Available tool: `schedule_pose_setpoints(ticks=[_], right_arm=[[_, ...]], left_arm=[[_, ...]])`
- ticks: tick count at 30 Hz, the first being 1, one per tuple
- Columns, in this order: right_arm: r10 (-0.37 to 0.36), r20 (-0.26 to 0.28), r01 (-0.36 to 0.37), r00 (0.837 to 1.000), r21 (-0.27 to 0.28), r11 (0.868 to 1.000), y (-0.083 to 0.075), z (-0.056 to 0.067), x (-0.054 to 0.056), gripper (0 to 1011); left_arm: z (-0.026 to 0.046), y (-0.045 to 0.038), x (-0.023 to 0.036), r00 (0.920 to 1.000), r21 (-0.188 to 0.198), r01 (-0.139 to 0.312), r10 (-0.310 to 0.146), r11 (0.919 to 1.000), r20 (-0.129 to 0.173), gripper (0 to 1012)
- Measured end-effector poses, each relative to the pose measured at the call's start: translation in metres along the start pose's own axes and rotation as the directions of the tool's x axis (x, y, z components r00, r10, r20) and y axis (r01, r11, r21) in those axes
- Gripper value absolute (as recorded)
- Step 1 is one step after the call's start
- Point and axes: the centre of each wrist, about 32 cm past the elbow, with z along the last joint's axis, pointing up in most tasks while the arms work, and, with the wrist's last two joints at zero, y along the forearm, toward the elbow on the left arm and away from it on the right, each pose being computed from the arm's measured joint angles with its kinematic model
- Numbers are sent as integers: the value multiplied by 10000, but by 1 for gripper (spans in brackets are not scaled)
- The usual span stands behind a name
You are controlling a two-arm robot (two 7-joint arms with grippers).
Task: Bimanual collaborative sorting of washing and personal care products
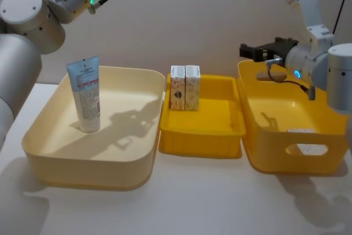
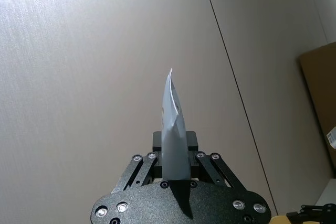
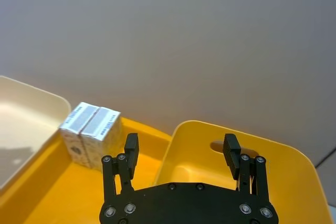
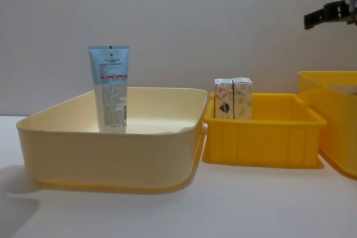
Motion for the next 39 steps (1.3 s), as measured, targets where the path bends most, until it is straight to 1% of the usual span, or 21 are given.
schedule_pose_setpoints(ticks=[2,7,14,17,18,19,22,23,24,26,27,28,30,31,32,33,34,36,37,38,39], right_arm=[[316,109,-318,9994,101,9994,-16,14,6,1001],[677,378,-691,9970,393,9968,-36,22,-18,1001],[1152,889,-1238,9894,991,9873,-67,7,-75,1001],[1431,1226,-1596,9821,1374,9776,-87,0,-108,1001],[1431,1226,-1596,9821,1374,9776,-87,0,-108,1001],[1558,1385,-1769,9780,1561,9718,-95,-3,-121,1001],[1738,1647,-2033,9709,1837,9617,-108,-6,-140,1001],[1837,1822,-2193,9660,1999,9550,-118,-6,-150,1001],[1883,1897,-2269,9636,2088,9513,-121,-6,-154,1001],[2050,2204,-2562,9536,2369,9372,-134,-5,-173,1001],[2080,2280,-2622,9512,2418,9342,-138,-4,-178,1001],[2186,2494,-2828,9434,2604,9232,-146,-2,-188,1001],[2278,2709,-3022,9353,2759,9125,-153,-1,-199,1001],[2363,2931,-3222,9264,2929,9002,-160,3,-207,1001],[2395,3014,-3294,9230,2967,8963,-163,3,-212,1001],[2448,3143,-3419,9172,3056,8886,-164,3,-218,1001],[2478,3231,-3493,9134,3091,8845,-167,3,-224,1001],[2606,3717,-3906,8911,3354,8573,-176,13,-248,1001],[2606,3717,-3906,8911,3354,8573,-176,13,-248,1001],[2634,3987,-4111,8784,3496,8419,-181,26,-257,1001],[2636,4090,-4184,8736,3548,8361,-183,32,-258,1001]], left_arm=[[-9,-3,-5,9999,-27,40,-40,10000,-104,245],[-29,-5,-18,9994,-114,73,-77,9999,-340,245],[-109,35,-70,9965,-173,-38,24,9998,-836,244],[-136,42,-94,9948,-195,-80,60,9998,-1012,244],[-140,42,-98,9945,-200,-86,65,9998,-1041,245],[-147,42,-106,9942,-206,-92,69,9997,-1078,245],[-167,38,-125,9927,-223,-110,83,9997,-1203,245],[-173,38,-129,9923,-222,-116,88,9997,-1233,245],[-180,37,-135,9919,-220,-122,94,9997,-1266,245],[-199,35,-149,9908,-212,-136,106,9997,-1349,245],[-207,34,-155,9903,-204,-139,109,9997,-1382,245],[-223,30,-167,9894,-193,-137,108,9997,-1450,245],[-229,28,-170,9890,-192,-137,107,9997,-1478,244],[-231,24,-172,9887,-195,-139,109,9997,-1492,245],[-234,22,-174,9886,-196,-137,106,9997,-1504,244],[-237,20,-176,9884,-194,-133,102,9997,-1517,244],[-243,18,-179,9880,-195,-133,102,9997,-1541,245],[-247,13,-184,9876,-206,-125,91,9997,-1565,245],[-249,11,-185,9876,-212,-119,84,9997,-1570,245],[-250,11,-186,9874,-211,-119,84,9997,-1579,244],[-254,10,-188,9872,-215,-110,74,9997,-1594,244]])
